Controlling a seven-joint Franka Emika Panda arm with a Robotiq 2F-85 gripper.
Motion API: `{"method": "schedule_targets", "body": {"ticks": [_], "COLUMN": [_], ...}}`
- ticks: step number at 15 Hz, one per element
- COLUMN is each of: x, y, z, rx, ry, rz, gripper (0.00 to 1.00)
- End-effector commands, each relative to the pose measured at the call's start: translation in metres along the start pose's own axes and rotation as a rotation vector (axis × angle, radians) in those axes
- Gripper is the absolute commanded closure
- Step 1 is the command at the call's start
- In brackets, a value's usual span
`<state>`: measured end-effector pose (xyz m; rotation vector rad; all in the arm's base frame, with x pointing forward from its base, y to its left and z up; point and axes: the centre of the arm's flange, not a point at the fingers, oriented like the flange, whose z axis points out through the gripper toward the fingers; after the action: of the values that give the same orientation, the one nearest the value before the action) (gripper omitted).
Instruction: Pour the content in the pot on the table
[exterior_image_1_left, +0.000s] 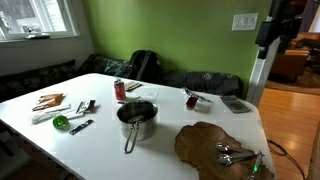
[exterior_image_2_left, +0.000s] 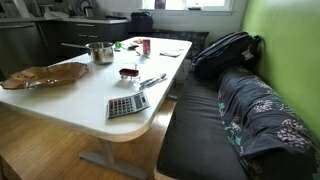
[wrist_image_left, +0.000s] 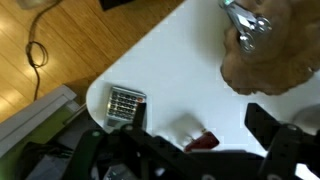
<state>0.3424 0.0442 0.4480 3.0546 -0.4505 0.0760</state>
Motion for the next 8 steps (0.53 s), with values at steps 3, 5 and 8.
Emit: {"method": "schedule_targets", "body": {"ticks": [3, 5, 8], "x": [0.033, 0.048, 0.040], "y": [-0.109, -0.124, -0.117], "z": [0.010, 0.012, 0.000], "rx": [0.227, 0.299, 0.334], "ry": [0.239, 0.353, 0.384], "rz": [0.135, 0.181, 0.182], "gripper": [0.00, 0.00, 0.00]}}
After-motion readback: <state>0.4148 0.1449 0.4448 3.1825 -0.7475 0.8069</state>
